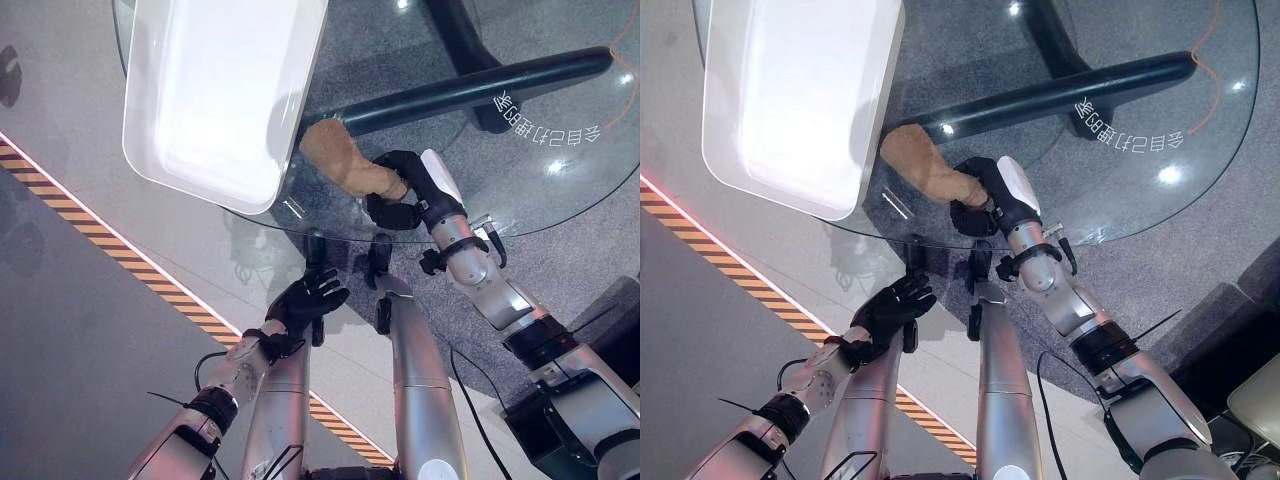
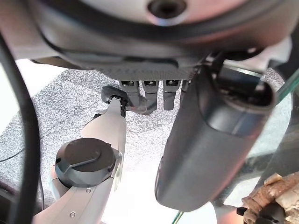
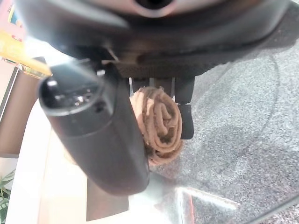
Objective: Wipe the table with a cloth and put it in the basket.
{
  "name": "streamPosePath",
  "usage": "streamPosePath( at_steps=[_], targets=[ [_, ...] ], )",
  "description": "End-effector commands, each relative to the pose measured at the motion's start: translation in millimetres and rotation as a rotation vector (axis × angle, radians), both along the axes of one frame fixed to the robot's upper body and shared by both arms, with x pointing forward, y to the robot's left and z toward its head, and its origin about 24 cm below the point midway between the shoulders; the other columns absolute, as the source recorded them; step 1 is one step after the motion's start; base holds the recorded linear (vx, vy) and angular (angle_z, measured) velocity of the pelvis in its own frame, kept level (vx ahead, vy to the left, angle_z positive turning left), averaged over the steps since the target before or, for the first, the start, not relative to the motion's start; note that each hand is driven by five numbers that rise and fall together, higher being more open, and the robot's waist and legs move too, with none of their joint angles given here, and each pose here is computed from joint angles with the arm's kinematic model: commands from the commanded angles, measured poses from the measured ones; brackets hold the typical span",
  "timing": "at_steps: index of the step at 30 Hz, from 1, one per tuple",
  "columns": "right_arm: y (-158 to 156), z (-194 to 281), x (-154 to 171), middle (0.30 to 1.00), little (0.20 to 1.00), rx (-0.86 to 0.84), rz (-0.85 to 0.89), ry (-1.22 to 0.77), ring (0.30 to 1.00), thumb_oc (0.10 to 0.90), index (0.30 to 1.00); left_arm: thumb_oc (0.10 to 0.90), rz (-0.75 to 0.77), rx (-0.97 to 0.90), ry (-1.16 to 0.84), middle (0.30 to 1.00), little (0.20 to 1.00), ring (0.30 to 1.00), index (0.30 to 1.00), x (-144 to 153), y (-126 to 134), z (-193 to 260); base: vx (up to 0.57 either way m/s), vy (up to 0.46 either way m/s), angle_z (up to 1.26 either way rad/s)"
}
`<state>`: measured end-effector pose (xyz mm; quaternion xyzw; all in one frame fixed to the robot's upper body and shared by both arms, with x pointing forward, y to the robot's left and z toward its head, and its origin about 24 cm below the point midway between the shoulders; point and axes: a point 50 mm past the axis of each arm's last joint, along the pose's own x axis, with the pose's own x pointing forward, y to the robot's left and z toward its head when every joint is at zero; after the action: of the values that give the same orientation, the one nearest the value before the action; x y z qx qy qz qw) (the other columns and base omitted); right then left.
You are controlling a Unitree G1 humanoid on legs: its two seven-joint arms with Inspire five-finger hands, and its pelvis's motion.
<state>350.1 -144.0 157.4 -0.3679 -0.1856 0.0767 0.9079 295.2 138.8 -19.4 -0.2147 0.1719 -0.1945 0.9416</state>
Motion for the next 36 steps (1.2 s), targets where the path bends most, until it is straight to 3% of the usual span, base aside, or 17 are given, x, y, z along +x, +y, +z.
streamPosePath(
  at_steps=[1,8,19,26,36],
  targets=[
    [12.5,-41.0,-23.4,0.3,0.2,-0.061,0.121,0.141,0.3,0.1,0.3,0.8,-0.04,-0.057,0.105,0.9,0.9,0.9,0.9,-37.1,-5.4,-30.1,0.0,0.0,0.0],
    [10.6,-37.8,-22.3,0.3,0.2,-0.1,0.118,0.152,0.3,0.1,0.3,0.8,-0.042,-0.053,0.107,0.9,0.9,0.9,0.9,-37.2,-2.6,-30.1,0.0,0.0,0.0],
    [-13.4,-23.1,-10.9,0.3,0.2,-0.008,-0.135,-0.018,0.3,0.1,0.3,0.8,-0.033,-0.064,0.11,0.9,0.9,0.9,0.9,-36.7,-6.1,-30.8,0.0,0.0,0.0],
    [-50.6,10.6,3.6,0.3,0.2,0.056,-0.377,-0.168,0.3,0.1,0.3,0.8,-0.027,-0.059,0.123,0.9,0.9,0.9,0.9,-39.0,-3.1,-34.8,0.0,0.0,0.0],
    [-89.6,59.5,12.2,0.3,0.2,0.156,-0.589,-0.31,0.3,0.1,0.3,0.8,-0.025,-0.053,0.131,0.9,0.9,0.9,0.9,-43.5,2.7,-38.9,0.0,0.0,0.0]
  ],
)
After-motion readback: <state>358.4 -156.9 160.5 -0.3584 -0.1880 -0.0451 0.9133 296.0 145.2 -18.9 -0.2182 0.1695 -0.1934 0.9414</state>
